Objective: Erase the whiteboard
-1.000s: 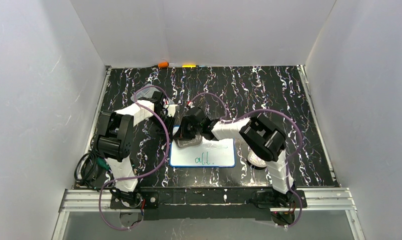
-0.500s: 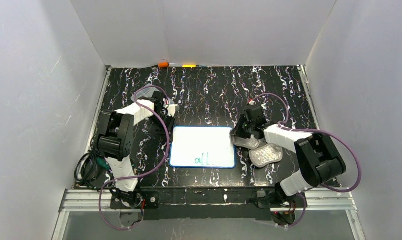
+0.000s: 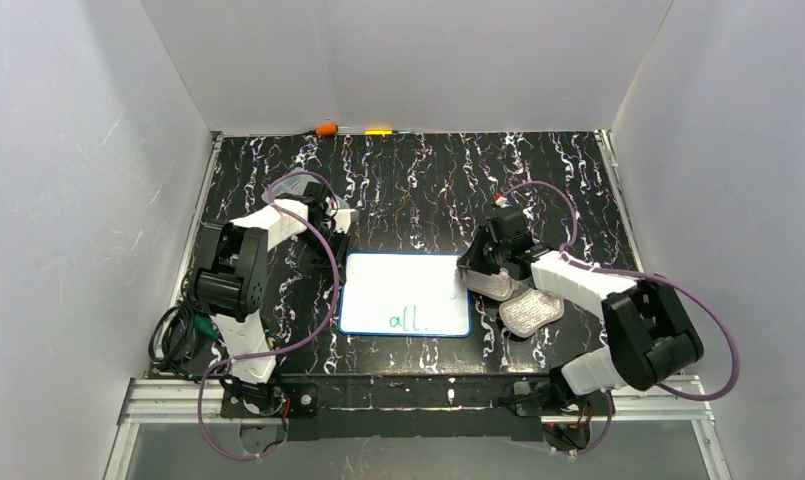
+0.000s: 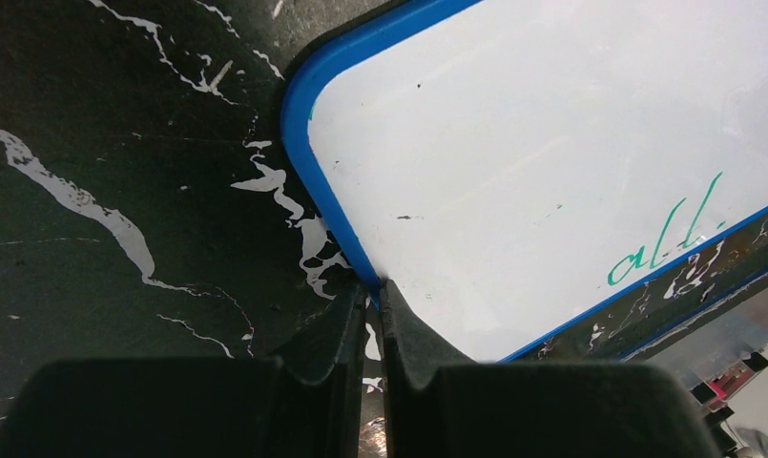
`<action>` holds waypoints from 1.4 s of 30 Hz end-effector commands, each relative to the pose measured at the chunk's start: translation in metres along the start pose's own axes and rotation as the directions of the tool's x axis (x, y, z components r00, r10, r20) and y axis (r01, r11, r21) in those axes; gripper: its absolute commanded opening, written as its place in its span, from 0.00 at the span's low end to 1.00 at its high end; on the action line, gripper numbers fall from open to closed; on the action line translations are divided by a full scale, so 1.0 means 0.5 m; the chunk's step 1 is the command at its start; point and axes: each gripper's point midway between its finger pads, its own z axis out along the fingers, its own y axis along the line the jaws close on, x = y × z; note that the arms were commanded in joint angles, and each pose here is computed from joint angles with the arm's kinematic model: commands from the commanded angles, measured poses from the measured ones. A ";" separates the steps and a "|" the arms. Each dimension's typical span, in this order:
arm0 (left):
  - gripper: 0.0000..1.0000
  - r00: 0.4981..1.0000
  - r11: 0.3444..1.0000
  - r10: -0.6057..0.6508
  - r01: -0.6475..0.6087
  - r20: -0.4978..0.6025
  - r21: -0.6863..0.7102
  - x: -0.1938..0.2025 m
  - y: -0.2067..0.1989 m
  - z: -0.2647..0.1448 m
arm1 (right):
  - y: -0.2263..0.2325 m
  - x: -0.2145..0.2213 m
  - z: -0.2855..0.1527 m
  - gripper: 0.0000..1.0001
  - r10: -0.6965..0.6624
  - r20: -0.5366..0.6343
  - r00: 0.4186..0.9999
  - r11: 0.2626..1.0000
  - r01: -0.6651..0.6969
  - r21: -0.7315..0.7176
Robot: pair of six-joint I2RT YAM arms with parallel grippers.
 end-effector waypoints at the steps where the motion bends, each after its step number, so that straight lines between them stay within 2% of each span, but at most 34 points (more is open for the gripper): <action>1: 0.00 0.996 0.998 -0.003 -0.003 -0.087 -0.063 0.042 0.038 0.035 | 0.049 0.005 -0.018 0.01 -0.012 -0.013 1.000 0.998 0.011 -0.069; 8: 0.00 0.996 0.999 -0.012 0.007 -0.086 -0.053 0.045 0.036 0.035 | 0.017 0.086 0.045 0.01 -0.007 -0.107 0.994 0.999 0.002 -0.051; 15: 0.00 0.997 0.999 -0.013 0.010 -0.080 -0.043 0.041 0.032 0.033 | -0.015 0.133 0.102 0.01 0.035 -0.162 0.986 0.999 -0.038 -0.019; 18: 0.00 0.997 0.999 -0.016 0.013 -0.075 -0.042 0.033 0.033 0.036 | 0.023 0.138 0.141 0.01 0.028 -0.177 0.984 0.998 -0.037 -0.049; 24: 0.00 0.998 0.997 -0.041 0.037 -0.051 -0.071 0.000 0.045 0.029 | 0.176 0.097 0.217 0.01 -0.078 -0.186 0.979 0.989 0.053 -0.138; 28: 0.00 0.996 0.994 -0.092 0.091 -0.020 -0.068 -0.012 0.065 0.013 | 0.230 0.009 0.174 0.01 -0.130 -0.098 0.987 0.979 0.112 -0.172; 32: 0.00 0.996 0.995 -0.087 0.087 0.006 -0.046 -0.013 0.061 -0.008 | 0.244 -0.034 0.061 0.01 -0.177 -0.029 0.984 0.970 0.169 -0.176; 35: 0.00 0.997 0.997 -0.077 0.078 0.028 -0.027 -0.008 0.046 -0.025 | 0.207 0.000 -0.018 0.01 -0.161 -0.028 0.986 0.975 0.155 -0.158; 39: 0.01 0.997 0.997 -0.071 0.071 0.031 0.015 0.011 0.021 -0.042 | 0.124 0.089 -0.077 0.01 -0.089 -0.071 0.994 0.988 0.079 -0.130; 41: 0.15 0.997 0.997 -0.073 0.072 0.019 0.040 0.034 0.009 -0.043 | 0.087 0.129 -0.091 0.01 -0.055 -0.088 0.995 0.992 0.044 -0.117; 42: 0.19 0.997 0.996 -0.071 0.070 0.016 0.050 0.042 0.005 -0.043 | 0.066 0.145 -0.094 0.01 -0.038 -0.094 0.995 0.994 0.028 -0.104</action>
